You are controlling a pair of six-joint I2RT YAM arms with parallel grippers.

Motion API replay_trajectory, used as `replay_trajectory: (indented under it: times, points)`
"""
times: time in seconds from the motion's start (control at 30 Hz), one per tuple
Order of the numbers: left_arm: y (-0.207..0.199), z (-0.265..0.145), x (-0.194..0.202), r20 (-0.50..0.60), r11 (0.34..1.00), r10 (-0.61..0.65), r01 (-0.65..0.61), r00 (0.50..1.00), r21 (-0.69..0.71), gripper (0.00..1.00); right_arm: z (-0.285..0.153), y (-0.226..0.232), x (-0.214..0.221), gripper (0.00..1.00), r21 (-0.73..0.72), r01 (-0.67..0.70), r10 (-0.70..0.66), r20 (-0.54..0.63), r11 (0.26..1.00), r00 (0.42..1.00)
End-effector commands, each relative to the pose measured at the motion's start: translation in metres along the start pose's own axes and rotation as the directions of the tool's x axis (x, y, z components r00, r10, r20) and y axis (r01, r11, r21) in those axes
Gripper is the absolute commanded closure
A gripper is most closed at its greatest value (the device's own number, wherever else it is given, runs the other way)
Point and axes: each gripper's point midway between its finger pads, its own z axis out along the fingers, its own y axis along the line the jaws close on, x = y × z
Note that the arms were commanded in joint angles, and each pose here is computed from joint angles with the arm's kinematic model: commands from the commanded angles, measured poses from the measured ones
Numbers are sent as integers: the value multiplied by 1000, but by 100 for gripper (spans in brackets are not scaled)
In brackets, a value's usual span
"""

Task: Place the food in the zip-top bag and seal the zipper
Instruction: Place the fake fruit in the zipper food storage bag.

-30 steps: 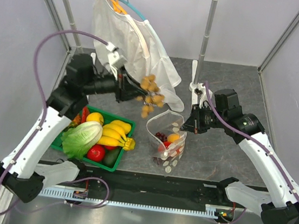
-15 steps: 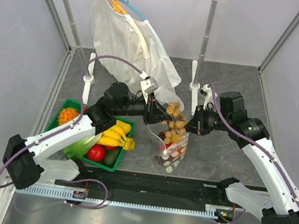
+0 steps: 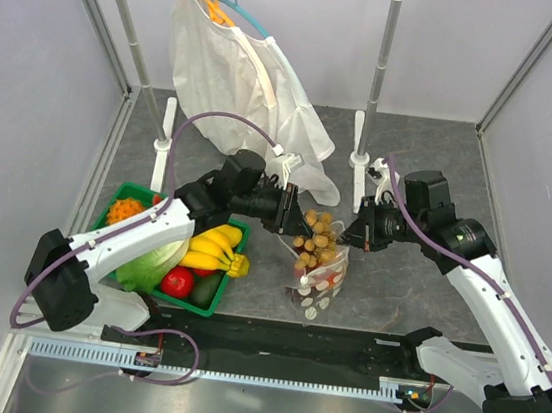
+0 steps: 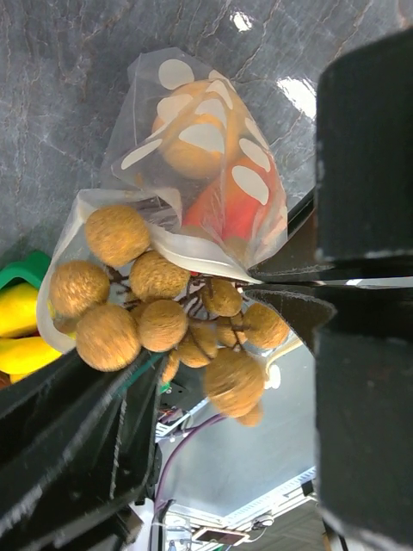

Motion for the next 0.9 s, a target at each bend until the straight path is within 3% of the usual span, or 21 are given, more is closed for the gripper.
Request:
replay_trajectory:
  times: [0.0, 0.07, 0.2, 0.4, 0.47, 0.73, 0.87]
  points:
    - [18, 2, 7, -33, 979, -148, 142, 988, -147, 91, -5, 8, -6, 100, -36, 60, -59, 42, 998, 997]
    - [12, 7, 4, -47, 985, -135, 129, 990, -112, 90, -5, 5, -4, 100, -29, 68, -67, 38, 997, 997]
    - [-24, -1, -2, -41, 997, 68, -69, 997, -18, 97, -4, -1, -3, 100, 3, 69, -69, 39, 998, 997]
    - [-47, -35, -7, 99, 971, 237, -240, 966, 21, 98, -2, -4, 0, 100, 10, 37, -38, 28, 999, 999]
    - [-53, -42, -5, 117, 964, 258, -265, 959, 40, 98, -1, -4, 1, 100, 11, 21, -21, 28, 1000, 999]
    - [-48, -21, 24, 1, 957, 283, -283, 959, 68, 98, -3, 2, -4, 100, -9, 26, -26, 42, 1000, 999]
    - [-41, -3, 17, -38, 968, 251, -251, 967, -4, 98, -5, 6, -3, 100, -30, 42, -41, 39, 999, 998]
